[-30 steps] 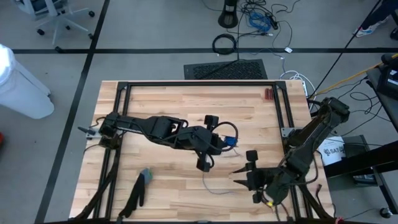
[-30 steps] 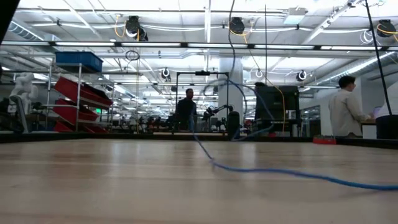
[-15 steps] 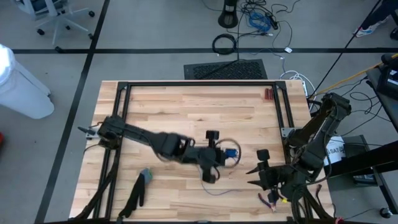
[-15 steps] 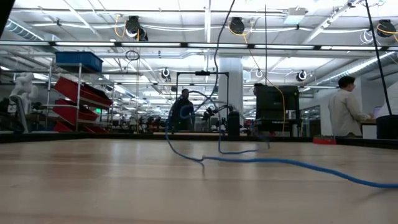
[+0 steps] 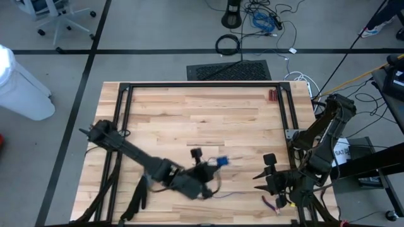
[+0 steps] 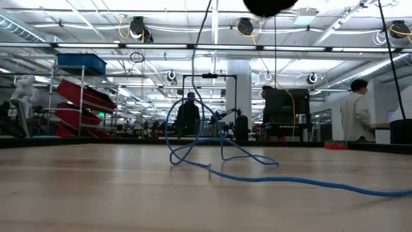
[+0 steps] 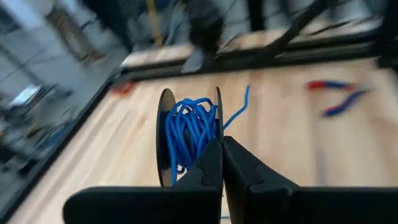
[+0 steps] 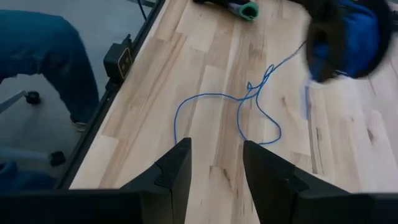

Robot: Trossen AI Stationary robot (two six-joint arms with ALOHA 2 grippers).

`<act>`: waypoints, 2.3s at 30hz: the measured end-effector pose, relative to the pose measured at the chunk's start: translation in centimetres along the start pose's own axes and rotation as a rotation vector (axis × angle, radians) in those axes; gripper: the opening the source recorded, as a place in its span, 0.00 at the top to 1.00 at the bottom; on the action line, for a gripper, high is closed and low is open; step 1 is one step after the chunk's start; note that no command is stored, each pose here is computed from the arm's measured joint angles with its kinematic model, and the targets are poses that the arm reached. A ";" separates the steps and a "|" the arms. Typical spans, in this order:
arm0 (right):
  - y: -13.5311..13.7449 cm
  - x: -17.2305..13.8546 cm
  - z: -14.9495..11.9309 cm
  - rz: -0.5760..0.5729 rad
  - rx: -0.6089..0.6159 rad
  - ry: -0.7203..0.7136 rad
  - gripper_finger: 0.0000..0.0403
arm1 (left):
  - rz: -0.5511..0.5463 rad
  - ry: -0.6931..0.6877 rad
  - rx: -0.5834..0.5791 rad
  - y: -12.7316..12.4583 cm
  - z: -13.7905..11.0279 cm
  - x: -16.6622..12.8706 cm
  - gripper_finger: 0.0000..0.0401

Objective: Coil cords
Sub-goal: Coil the blue wire onto the black spool

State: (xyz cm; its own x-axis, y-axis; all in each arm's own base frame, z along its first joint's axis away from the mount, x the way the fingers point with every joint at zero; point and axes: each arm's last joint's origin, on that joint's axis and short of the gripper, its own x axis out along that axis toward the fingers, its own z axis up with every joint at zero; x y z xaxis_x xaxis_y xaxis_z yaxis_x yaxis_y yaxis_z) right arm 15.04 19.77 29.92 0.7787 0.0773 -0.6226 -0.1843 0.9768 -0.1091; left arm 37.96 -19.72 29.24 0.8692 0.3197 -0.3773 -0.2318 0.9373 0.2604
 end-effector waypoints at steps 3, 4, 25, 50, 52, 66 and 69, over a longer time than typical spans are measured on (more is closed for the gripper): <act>0.0 0.1 0.1 -0.030 0.005 -0.025 0.67 | -0.043 -0.106 -0.012 -0.9 -0.2 -1.8 1.00; 0.0 0.3 0.0 -0.049 0.008 -0.049 0.67 | -0.049 -0.133 -0.014 -0.8 0.0 -2.5 1.00; -7.0 11.0 -1.4 0.130 0.095 -0.307 0.67 | -0.153 -0.271 0.039 4.0 -1.4 -8.0 1.00; -12.5 23.1 -0.7 0.123 0.127 -0.459 0.54 | -0.482 -0.510 0.147 7.9 -2.0 -9.1 1.00; -12.6 23.1 -0.8 0.128 0.118 -0.456 0.55 | -0.527 -0.517 0.157 8.0 -1.9 -9.4 1.00; -12.6 22.9 -0.4 0.273 0.109 -0.494 0.55 | -0.602 -0.533 0.201 7.9 -2.0 -9.6 1.00; -12.6 23.0 -0.3 0.280 0.126 -0.531 0.55 | -0.595 -0.533 0.199 8.1 -1.9 -9.4 1.00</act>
State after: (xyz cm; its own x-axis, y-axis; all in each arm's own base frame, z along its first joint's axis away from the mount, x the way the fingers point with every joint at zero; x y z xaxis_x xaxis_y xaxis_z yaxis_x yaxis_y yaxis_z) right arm 35.09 9.16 16.75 0.9094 0.3917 -0.1398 -0.3779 0.9186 0.1156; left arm 27.03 -14.92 33.17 0.9247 -0.3783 -0.0422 0.3710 0.8711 0.3218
